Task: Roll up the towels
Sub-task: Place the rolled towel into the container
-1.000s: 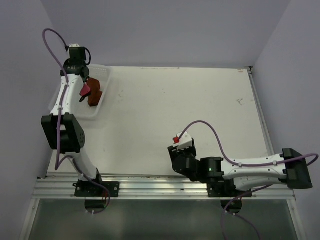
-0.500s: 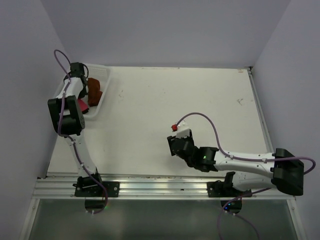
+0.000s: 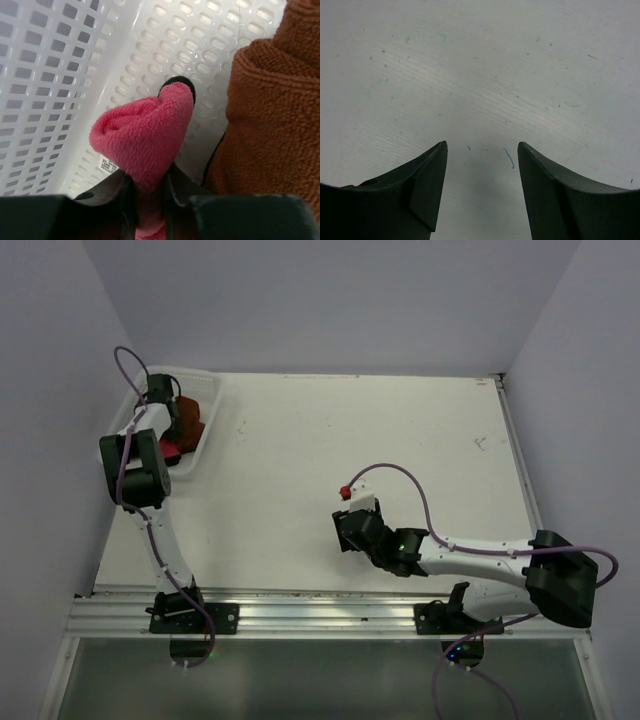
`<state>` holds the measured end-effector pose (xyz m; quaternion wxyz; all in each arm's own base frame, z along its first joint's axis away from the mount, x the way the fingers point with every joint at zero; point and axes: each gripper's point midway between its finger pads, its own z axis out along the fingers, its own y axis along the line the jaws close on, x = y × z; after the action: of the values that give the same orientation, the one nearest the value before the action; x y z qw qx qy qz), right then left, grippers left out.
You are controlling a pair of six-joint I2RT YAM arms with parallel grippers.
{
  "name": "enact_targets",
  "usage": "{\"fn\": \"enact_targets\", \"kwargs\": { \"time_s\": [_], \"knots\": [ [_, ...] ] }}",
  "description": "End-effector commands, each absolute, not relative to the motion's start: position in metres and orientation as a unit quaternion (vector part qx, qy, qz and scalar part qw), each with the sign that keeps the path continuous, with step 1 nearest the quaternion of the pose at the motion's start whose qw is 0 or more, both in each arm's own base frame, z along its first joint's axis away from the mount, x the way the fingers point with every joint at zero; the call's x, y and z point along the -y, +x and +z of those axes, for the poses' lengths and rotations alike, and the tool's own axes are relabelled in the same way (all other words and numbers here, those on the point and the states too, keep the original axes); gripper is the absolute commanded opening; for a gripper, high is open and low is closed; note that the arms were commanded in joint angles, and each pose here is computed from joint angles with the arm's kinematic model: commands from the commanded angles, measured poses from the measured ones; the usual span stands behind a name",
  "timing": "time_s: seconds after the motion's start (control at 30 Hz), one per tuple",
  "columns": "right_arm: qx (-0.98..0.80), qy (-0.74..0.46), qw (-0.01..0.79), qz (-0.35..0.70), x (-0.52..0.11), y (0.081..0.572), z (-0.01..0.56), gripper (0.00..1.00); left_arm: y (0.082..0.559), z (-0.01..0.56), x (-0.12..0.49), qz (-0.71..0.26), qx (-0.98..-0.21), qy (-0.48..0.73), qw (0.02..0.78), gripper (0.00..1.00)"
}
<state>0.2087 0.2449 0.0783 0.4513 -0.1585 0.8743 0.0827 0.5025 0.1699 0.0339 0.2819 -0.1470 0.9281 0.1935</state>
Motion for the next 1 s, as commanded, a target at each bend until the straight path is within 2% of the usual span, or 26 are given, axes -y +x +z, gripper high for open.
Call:
{"fn": "enact_targets", "kwargs": {
  "time_s": [0.0, 0.1, 0.13, 0.17, 0.27, 0.47, 0.7, 0.97],
  "knots": [
    [-0.87, -0.146, 0.459, 0.111, -0.26, 0.214, 0.09, 0.62, 0.51, 0.042, -0.172, 0.17, -0.918, -0.163, 0.32, 0.27],
    [-0.87, -0.148, 0.458, 0.105, -0.258, 0.215, 0.089, 0.62, 0.507, 0.036, -0.174, 0.163, -0.919, -0.174, 0.313, 0.36],
    [-0.871, -0.149, 0.457, 0.103, -0.258, 0.215, 0.089, 0.62, 0.507, 0.036, -0.175, 0.162, -0.919, -0.176, 0.314, 0.41],
    [-0.87, -0.148, 0.459, 0.103, -0.258, 0.215, 0.09, 0.62, 0.507, 0.036, -0.175, 0.161, -0.919, -0.178, 0.314, 0.5],
    [-0.87, -0.149, 0.46, 0.102, -0.257, 0.215, 0.091, 0.62, 0.507, 0.04, -0.176, 0.157, -0.917, -0.187, 0.316, 0.6],
    [-0.871, -0.148, 0.461, 0.089, -0.252, 0.217, 0.096, 0.62, 0.505, 0.06, -0.176, 0.157, -0.909, -0.206, 0.326, 0.74],
    [-0.867, -0.152, 0.466, 0.087, -0.25, 0.217, 0.106, 0.61, 0.502, 0.1, -0.181, 0.171, -0.892, -0.229, 0.35, 0.79],
    [-0.864, -0.154, 0.472, 0.088, -0.254, 0.22, 0.121, 0.61, 0.501, 0.136, -0.183, 0.174, -0.875, -0.243, 0.382, 0.8]
  ]
}}
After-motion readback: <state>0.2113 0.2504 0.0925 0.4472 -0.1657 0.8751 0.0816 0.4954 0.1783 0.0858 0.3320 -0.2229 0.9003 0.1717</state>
